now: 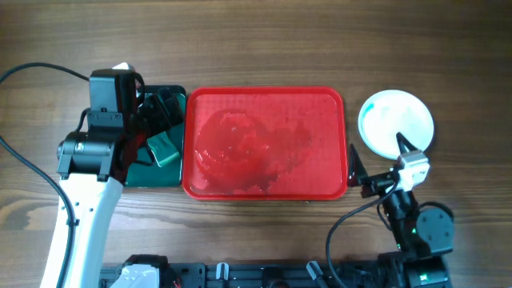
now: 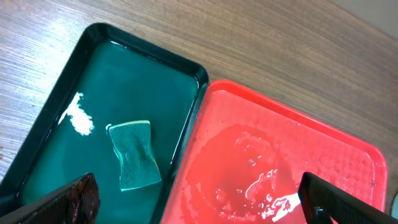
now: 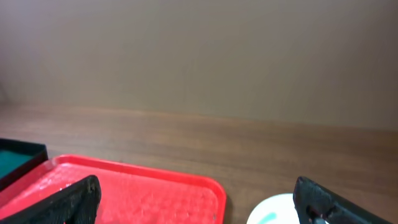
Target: Clean dirty plates on tray and stack at the side
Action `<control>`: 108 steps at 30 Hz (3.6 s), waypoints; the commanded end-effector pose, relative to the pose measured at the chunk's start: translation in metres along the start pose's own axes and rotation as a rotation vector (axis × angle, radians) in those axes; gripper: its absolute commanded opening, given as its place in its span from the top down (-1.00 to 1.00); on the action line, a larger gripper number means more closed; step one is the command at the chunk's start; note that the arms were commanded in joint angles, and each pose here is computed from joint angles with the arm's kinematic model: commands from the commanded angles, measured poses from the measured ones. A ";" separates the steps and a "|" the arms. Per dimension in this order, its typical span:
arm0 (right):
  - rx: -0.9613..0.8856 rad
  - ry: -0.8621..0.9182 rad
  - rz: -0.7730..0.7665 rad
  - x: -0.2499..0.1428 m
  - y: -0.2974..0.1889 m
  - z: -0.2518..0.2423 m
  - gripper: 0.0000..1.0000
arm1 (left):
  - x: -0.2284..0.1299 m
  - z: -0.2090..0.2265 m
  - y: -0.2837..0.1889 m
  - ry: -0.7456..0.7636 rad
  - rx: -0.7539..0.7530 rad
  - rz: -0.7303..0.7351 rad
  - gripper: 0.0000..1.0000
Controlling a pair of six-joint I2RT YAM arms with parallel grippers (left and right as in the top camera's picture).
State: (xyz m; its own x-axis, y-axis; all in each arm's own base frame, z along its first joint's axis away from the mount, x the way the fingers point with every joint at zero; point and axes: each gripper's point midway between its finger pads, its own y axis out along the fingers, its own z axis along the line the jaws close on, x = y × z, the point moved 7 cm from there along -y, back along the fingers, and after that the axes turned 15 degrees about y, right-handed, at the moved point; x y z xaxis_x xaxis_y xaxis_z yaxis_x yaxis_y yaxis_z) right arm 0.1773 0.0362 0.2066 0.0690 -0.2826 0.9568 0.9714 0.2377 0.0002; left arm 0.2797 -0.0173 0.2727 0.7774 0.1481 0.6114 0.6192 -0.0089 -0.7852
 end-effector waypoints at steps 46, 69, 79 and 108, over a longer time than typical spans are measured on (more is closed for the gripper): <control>-0.004 0.048 0.000 -0.030 -0.004 -0.010 -0.99 | -0.144 0.048 0.019 -0.079 -0.066 -0.805 -1.00; -0.004 0.049 0.000 -0.030 -0.004 -0.010 -0.99 | -0.144 0.048 0.019 -0.078 -0.067 -0.805 -1.00; -0.004 0.048 0.000 -0.030 -0.004 -0.010 -1.00 | -0.144 0.048 0.019 -0.078 -0.067 -0.805 -1.00; -0.004 0.048 0.000 -0.030 -0.004 -0.010 -0.99 | -0.144 0.048 0.019 -0.078 -0.067 -0.805 -1.00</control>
State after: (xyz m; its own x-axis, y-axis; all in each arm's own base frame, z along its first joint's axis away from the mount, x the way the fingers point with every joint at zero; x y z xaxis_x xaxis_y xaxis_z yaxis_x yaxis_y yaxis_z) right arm 0.1739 0.0357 0.1733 0.0880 -0.3119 0.9460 0.9713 0.2376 -0.0120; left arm 0.1739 0.0064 0.1654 0.0947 0.1973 0.9758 0.9928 0.0529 -0.1071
